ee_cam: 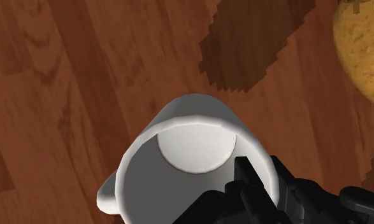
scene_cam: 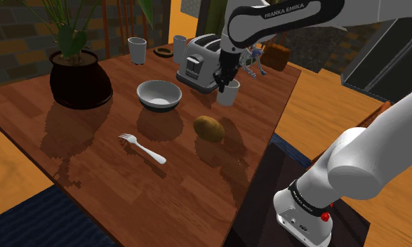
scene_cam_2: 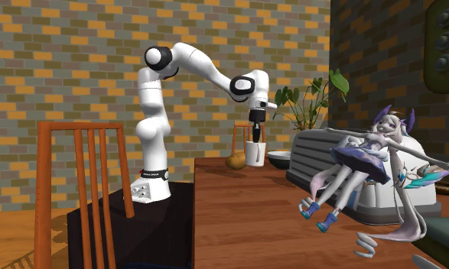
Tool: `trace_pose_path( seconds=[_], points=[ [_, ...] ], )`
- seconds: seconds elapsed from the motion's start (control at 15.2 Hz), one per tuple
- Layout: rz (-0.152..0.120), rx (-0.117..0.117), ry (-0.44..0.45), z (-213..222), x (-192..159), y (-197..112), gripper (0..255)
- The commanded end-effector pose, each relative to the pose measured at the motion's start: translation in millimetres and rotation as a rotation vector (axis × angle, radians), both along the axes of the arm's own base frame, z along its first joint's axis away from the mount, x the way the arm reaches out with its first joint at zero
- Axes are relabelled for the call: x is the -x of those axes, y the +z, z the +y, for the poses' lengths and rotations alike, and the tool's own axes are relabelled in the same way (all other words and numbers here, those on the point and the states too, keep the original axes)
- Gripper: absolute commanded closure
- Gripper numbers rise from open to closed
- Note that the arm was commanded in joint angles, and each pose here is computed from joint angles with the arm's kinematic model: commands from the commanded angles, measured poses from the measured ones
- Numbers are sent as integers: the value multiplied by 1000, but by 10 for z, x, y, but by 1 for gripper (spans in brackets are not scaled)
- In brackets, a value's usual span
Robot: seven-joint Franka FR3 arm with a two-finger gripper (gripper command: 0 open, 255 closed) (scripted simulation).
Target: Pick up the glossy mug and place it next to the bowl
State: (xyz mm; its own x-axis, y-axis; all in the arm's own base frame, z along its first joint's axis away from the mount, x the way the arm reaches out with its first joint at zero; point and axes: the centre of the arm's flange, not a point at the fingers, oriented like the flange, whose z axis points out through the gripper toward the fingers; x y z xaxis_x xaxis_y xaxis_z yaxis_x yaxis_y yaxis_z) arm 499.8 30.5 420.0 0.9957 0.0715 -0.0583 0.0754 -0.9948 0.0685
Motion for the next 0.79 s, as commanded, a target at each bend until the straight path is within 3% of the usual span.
trace_pose_path(
  seconds=[0.0,0.46,0.73],
  points=[
    [-1,0,0,-7,-7,-103,255],
    [-1,0,0,-7,-7,-466,255],
    [-1,0,0,-7,-7,-466,255]
  ],
)
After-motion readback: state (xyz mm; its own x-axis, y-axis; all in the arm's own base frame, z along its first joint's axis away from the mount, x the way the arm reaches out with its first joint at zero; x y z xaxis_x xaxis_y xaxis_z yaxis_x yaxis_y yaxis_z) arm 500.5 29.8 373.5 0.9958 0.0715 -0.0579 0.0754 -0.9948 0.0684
